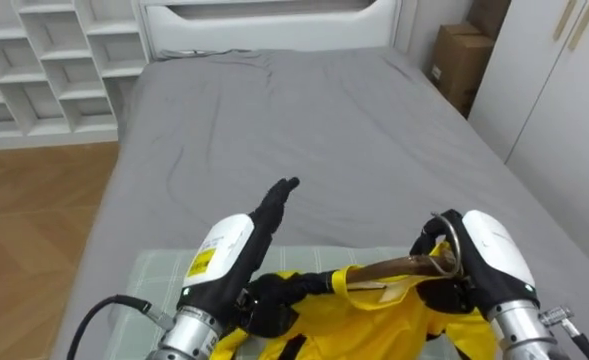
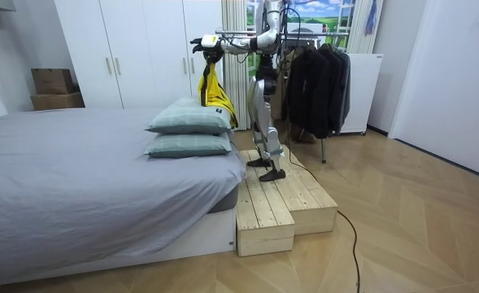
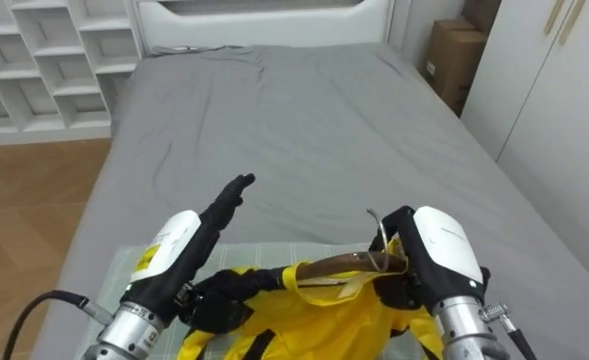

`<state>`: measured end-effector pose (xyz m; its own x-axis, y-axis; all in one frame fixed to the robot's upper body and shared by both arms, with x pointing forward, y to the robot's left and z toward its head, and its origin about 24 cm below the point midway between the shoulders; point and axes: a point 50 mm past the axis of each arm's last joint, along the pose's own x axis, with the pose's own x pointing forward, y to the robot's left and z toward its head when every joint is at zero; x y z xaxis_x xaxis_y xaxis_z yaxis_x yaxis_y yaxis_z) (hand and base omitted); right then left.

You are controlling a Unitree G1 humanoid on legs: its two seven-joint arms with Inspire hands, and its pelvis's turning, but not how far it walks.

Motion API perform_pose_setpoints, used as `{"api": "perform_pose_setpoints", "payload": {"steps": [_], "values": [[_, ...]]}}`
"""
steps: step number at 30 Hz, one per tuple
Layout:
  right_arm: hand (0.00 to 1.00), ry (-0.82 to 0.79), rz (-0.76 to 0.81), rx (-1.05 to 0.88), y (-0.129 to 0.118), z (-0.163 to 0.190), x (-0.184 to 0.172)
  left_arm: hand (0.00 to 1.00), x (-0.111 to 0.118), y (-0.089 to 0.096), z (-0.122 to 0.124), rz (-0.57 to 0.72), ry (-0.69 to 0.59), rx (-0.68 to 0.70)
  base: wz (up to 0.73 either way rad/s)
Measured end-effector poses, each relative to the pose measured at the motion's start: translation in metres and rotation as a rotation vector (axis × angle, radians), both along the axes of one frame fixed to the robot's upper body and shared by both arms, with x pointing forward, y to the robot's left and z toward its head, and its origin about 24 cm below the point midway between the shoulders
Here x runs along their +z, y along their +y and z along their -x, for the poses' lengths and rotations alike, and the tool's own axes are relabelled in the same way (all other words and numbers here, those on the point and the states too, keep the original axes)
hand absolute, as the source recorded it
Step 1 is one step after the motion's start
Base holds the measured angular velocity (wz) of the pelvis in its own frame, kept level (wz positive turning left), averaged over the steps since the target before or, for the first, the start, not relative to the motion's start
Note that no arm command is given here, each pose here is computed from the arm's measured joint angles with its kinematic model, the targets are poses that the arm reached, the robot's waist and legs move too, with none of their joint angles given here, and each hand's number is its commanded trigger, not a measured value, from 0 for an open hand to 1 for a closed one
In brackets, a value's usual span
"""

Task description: Hang clothes

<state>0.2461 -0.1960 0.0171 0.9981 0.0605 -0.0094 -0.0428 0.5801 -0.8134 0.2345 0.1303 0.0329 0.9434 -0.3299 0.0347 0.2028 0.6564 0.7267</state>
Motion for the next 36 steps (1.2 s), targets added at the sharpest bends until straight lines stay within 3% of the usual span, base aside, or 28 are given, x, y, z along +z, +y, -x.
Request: {"api": "perform_pose_setpoints", "payload": {"steps": [15,36], "values": [[1.0,0.116,-0.01,-0.03,-0.004,0.015,-0.022,0.0,-0.022,-0.001,0.001,0.026,0.135,0.014,-0.08],[1.0,0.162,-0.291,-0.126,-0.011,0.015,-0.029,0.0,-0.028,-0.006,0.004,0.083,0.196,-0.002,-0.05]]}}
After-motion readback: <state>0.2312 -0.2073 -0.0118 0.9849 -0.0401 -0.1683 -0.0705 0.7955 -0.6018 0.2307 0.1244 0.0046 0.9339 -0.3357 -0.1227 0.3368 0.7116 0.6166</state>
